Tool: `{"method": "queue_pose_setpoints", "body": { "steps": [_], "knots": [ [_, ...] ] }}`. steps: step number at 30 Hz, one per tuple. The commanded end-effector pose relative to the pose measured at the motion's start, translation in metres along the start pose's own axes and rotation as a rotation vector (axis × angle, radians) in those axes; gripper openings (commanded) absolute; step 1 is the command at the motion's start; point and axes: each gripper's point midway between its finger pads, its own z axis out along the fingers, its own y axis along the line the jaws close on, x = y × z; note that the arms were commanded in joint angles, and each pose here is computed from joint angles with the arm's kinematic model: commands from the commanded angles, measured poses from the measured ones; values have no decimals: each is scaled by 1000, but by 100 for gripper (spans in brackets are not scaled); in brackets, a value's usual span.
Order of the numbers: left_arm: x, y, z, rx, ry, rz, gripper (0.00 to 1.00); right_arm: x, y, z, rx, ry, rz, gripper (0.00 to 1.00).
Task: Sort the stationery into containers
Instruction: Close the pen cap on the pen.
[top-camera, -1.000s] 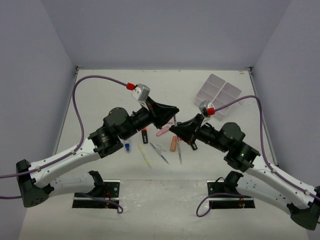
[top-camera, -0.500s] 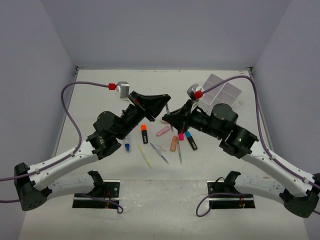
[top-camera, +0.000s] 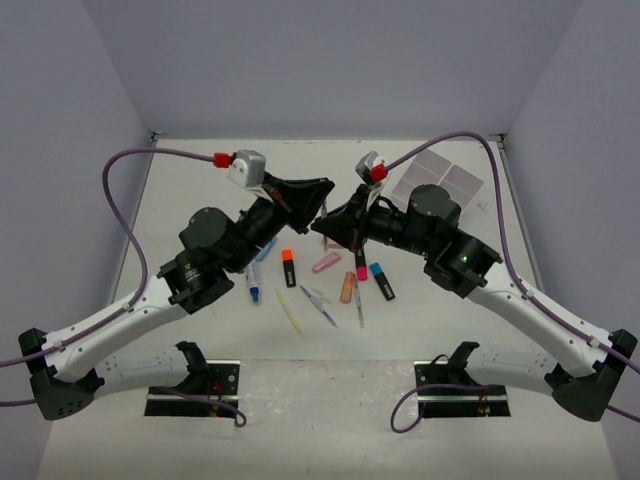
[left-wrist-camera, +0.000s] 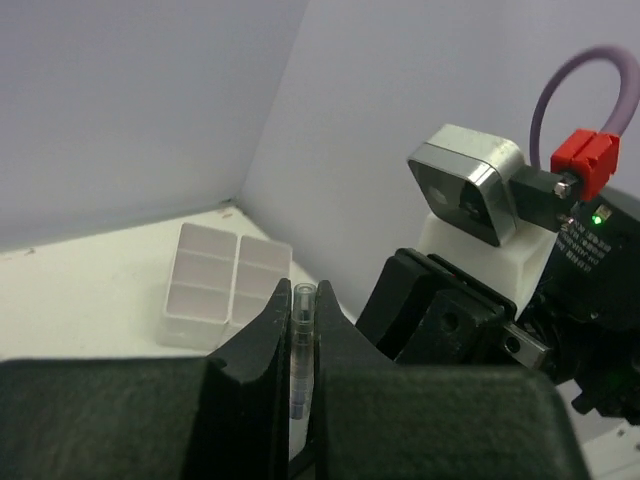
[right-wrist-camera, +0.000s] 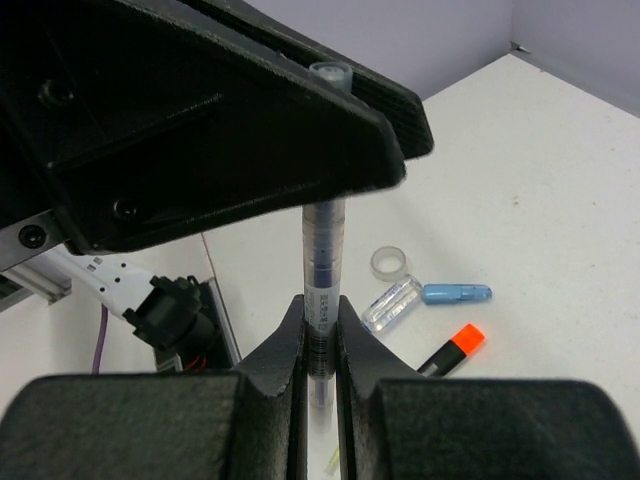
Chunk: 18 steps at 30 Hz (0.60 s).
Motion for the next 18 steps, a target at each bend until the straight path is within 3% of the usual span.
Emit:
{"method": "queue_pose_setpoints", "body": {
  "steps": [1, 6, 7, 8, 9, 10, 11, 12, 16, 18],
  "knots": [
    [73, -48, -7, 252, 375, 143, 0, 3, 7, 22, -110, -70, -24, 0],
    [68, -58, 6, 279, 364, 141, 1, 1, -25, 19, 21, -89, 5, 0],
    [64, -53, 7, 247, 351, 143, 6, -1, -34, 16, 50, -96, 29, 0],
    [59, -47, 9, 205, 331, 148, 25, -2, -45, 12, 85, -102, 49, 0],
    [52, -38, 10, 152, 303, 156, 55, -2, -58, 9, 124, -106, 65, 0],
    [44, -29, 12, 89, 275, 160, 77, 0, -69, 7, 170, -109, 80, 0],
    [33, -16, 14, 1, 241, 161, 95, 2, -88, 3, 253, -121, 90, 0],
    [16, 1, 15, -117, 198, 159, 100, 5, -105, -1, 320, -126, 96, 0],
    [-45, 69, -12, -627, 39, 100, 100, 7, -188, -35, 682, -188, 107, 0],
    [-55, 85, -27, -726, 15, 96, 100, 1, -232, -62, 870, -241, 124, 0]
  ]
}}
